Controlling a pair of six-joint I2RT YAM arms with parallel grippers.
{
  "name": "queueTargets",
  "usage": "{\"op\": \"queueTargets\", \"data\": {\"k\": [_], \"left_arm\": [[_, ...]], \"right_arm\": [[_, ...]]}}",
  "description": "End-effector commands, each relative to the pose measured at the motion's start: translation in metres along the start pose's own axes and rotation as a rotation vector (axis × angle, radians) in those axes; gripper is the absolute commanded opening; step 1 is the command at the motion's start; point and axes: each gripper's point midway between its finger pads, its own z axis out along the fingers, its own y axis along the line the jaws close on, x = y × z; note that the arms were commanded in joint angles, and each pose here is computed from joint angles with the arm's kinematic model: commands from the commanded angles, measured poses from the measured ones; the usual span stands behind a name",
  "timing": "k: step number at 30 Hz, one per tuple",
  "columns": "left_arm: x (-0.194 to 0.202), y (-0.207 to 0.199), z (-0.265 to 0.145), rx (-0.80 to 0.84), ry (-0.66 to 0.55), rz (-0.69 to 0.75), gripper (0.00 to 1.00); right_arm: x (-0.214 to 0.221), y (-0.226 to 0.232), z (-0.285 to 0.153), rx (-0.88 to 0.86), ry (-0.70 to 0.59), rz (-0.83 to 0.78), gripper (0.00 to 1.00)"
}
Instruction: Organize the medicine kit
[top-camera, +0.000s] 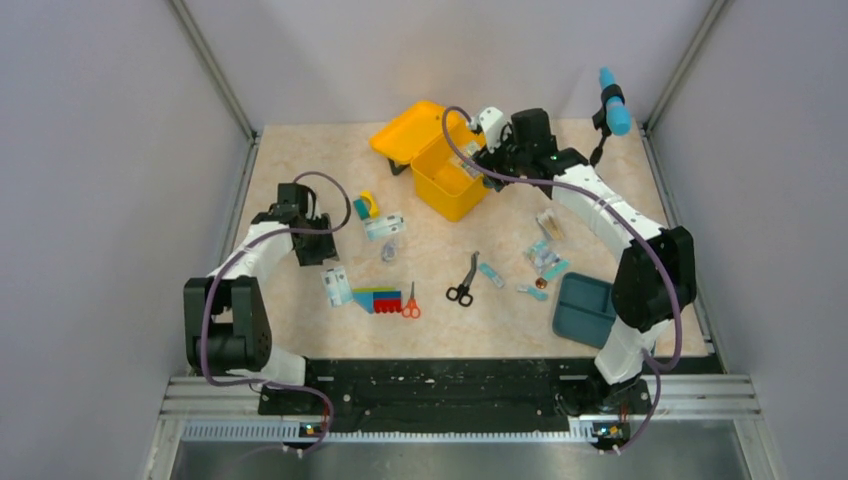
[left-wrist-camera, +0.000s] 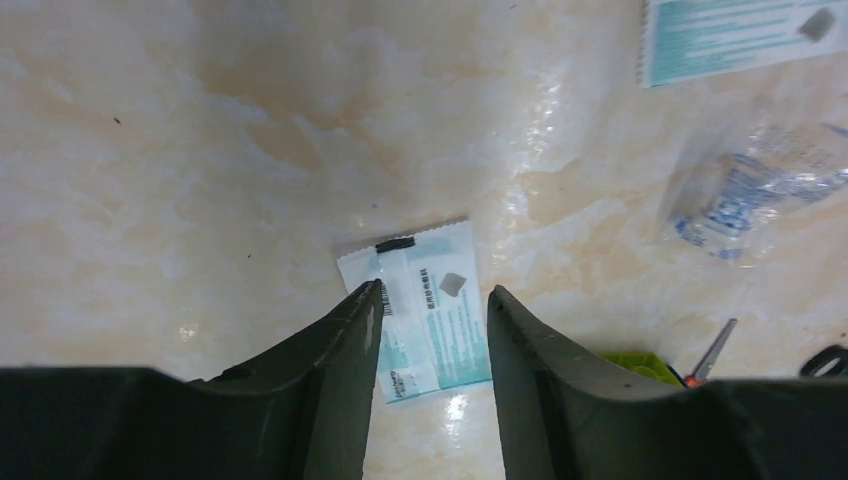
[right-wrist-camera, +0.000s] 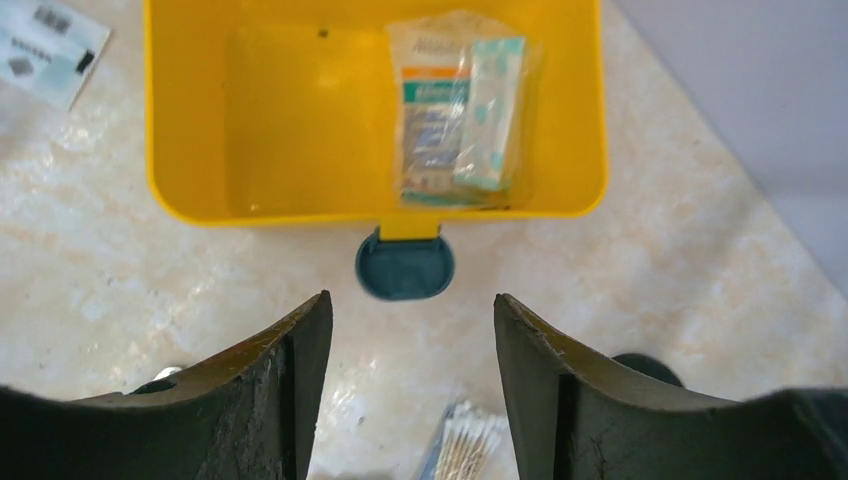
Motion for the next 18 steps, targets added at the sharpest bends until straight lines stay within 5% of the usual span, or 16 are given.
{"op": "queueTargets", "data": {"k": [1,6,11,18], "left_arm": [[0.018,0.016,0.013,-0.031,0.066,-0.065,0.47],[0.004,0.009,0.015,0.017,0.029,-0.054,0.47],[-0.035,-0.019,0.004,0.154,-0.067,-0.01,0.6],[-0.073,-0.046,-0.011,0.278,-0.167,0.042,0.65]], "right_arm": [[-0.004,0.007,-0.02,-0.015,-0.031,0.016,0.6],[0.009,0.01,-0.026,-0.018,-0.008,-0.002,0.6],[0.032,0.012,-0.051,-0.026,0.019,0.068,0.6],[0.102,0.016,-0.075,0.015,0.1,0.112,0.56]]}}
